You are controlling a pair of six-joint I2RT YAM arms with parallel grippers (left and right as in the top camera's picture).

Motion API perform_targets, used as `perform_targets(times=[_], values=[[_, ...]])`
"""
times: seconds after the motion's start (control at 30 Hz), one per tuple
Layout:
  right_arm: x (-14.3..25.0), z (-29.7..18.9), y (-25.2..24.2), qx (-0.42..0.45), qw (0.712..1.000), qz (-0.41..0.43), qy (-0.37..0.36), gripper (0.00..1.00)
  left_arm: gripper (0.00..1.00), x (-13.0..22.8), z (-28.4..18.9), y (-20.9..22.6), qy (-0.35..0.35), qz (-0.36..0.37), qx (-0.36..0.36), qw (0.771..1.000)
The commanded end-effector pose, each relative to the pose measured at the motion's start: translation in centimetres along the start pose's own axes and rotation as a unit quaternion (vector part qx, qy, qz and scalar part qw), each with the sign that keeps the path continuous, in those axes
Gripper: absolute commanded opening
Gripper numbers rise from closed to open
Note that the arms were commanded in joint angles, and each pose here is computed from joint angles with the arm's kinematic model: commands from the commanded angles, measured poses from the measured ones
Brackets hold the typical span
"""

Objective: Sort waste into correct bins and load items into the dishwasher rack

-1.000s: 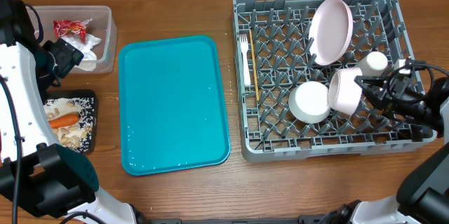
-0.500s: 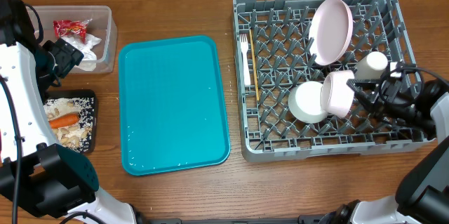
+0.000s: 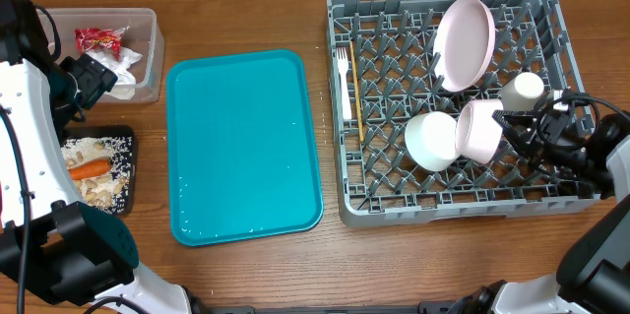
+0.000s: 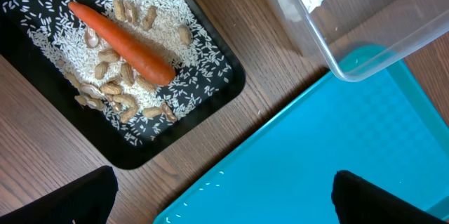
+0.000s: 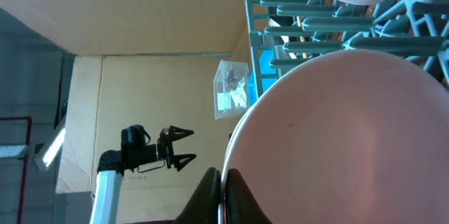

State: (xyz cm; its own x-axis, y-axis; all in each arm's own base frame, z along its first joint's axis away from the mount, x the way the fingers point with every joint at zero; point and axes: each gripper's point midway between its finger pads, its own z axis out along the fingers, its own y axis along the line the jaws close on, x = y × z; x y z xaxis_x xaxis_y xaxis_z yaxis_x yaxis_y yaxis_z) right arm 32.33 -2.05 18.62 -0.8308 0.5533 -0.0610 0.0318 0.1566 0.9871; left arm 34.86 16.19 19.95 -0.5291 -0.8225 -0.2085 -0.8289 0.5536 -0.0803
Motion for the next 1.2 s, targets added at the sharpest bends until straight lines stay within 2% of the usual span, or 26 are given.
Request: perform_targets(times=[0.0,0.27,0.5,0.7,0.83,0.9,0.93,1.03,1.17], values=[[-1.1,-0.3,0.4,0.023,1.0,0.005,-0.002,0.06,1.0,-0.2,-0.6,0.1,-0.011,-0.005,0.0,1.0],[-2.2,-1.5,1.4,0.127,0.992,-0.015,0.0,0.18,1.0,-0.2,-0.6,0.1,-0.011,-0.005,0.0,1.0],[-3.5,-5.1,-0.4,0.317,0.947,0.015,-0.042,0.21,1.0,-0.2,-0.6,0.1,-0.011,-0.005,0.0,1.0],[-3.2,-5.4,-0.6,0.331,0.942,0.016,-0.042,0.2,1.0,-0.2,-0.6,0.1,-0.011,-0.005,0.0,1.0],[-3.2,-4.9,0.0,0.311,0.95,0.002,-0.035,0.22,1.0,-0.2,-0.6,0.1,-0.011,-0.005,0.0,1.0],[-2.9,-4.2,0.7,0.291,0.956,-0.014,-0.023,0.29,1.0,-0.2,-0.6,0.1,-0.011,-0.005,0.0,1.0],[-2.5,-3.4,0.9,0.287,0.958,-0.022,-0.01,0.35,1.0,-0.2,-0.6,0.1,-0.011,-0.005,0.0,1.0],[-1.7,-1.8,0.8,0.298,0.953,-0.051,0.023,0.44,1.0,-0.2,-0.6,0.1,-0.012,-0.006,0.0,1.0],[-0.3,0.2,-1.0,0.381,0.916,-0.1,0.078,0.46,1.0,-0.2,-0.6,0.1,-0.011,-0.005,0.0,1.0]])
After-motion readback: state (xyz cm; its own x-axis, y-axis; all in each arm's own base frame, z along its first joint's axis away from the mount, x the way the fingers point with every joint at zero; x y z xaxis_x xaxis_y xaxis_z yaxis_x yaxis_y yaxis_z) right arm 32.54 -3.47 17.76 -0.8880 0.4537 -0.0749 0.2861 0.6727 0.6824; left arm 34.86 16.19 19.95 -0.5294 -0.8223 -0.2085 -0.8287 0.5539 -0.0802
